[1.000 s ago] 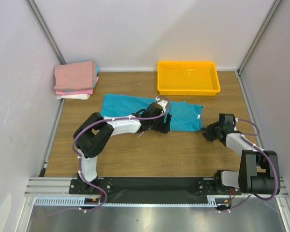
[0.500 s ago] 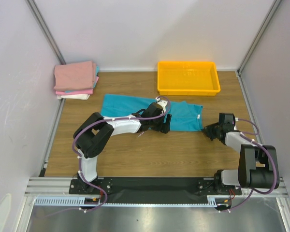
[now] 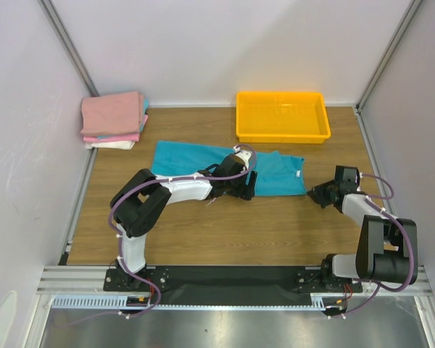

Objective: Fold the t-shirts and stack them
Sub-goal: Fold the tshirt

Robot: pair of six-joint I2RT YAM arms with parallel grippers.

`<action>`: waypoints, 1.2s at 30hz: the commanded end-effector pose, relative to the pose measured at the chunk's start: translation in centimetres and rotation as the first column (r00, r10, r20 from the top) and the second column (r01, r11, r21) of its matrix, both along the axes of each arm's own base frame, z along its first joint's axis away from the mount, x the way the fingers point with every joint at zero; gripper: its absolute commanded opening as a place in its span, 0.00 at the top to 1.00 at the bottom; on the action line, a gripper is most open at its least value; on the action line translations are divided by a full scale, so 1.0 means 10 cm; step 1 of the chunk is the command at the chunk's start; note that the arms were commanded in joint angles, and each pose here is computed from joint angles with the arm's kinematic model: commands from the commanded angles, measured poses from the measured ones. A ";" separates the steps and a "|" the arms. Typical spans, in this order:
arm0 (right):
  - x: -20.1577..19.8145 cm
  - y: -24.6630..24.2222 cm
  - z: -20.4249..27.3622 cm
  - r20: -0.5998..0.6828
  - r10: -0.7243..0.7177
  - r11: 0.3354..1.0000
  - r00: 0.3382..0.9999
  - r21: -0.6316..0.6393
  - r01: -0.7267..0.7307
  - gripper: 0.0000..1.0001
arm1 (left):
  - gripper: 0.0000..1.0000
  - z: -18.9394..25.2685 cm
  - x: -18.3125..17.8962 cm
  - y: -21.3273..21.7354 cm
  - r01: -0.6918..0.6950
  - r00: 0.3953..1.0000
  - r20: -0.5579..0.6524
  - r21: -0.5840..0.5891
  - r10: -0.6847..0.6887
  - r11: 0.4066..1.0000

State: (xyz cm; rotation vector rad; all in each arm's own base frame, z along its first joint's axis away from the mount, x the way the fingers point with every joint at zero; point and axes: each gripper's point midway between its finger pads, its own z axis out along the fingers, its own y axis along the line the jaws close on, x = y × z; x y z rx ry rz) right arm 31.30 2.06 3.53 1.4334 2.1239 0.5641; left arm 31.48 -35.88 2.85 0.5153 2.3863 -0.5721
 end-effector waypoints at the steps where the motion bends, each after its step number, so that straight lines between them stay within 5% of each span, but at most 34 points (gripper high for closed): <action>1: 0.00 -0.05 0.05 -0.010 0.019 0.999 1.000 -0.027 -0.020 0.86 | 0.21 -0.20 -0.13 0.22 -0.019 0.998 -0.052 0.085 0.024 0.996; 4: -0.01 -0.03 0.12 -0.013 0.061 0.997 0.998 -0.039 -0.062 0.69 | 0.20 -0.12 -0.13 0.18 -0.001 0.999 -0.037 0.068 0.003 0.998; 11: 0.15 -0.10 0.75 0.119 0.161 0.975 0.980 -0.172 -0.140 0.55 | 0.13 0.50 -0.02 0.14 0.006 0.999 0.047 0.039 -0.008 0.999; 19: 0.49 0.55 1.19 0.185 0.349 0.924 0.919 -0.234 -0.304 0.31 | 0.02 1.51 0.61 0.68 -0.214 0.969 0.111 -0.084 0.222 0.973; 26: 0.62 1.13 0.90 0.180 0.389 0.915 0.904 -0.188 -0.356 0.26 | 0.02 1.05 1.08 1.67 -0.484 0.874 0.018 -0.048 0.485 0.874; 36: 0.75 1.19 0.36 0.104 0.376 0.918 0.921 -0.174 -0.356 0.26 | 0.03 0.50 1.26 2.27 -0.624 0.778 -0.058 0.036 0.625 0.780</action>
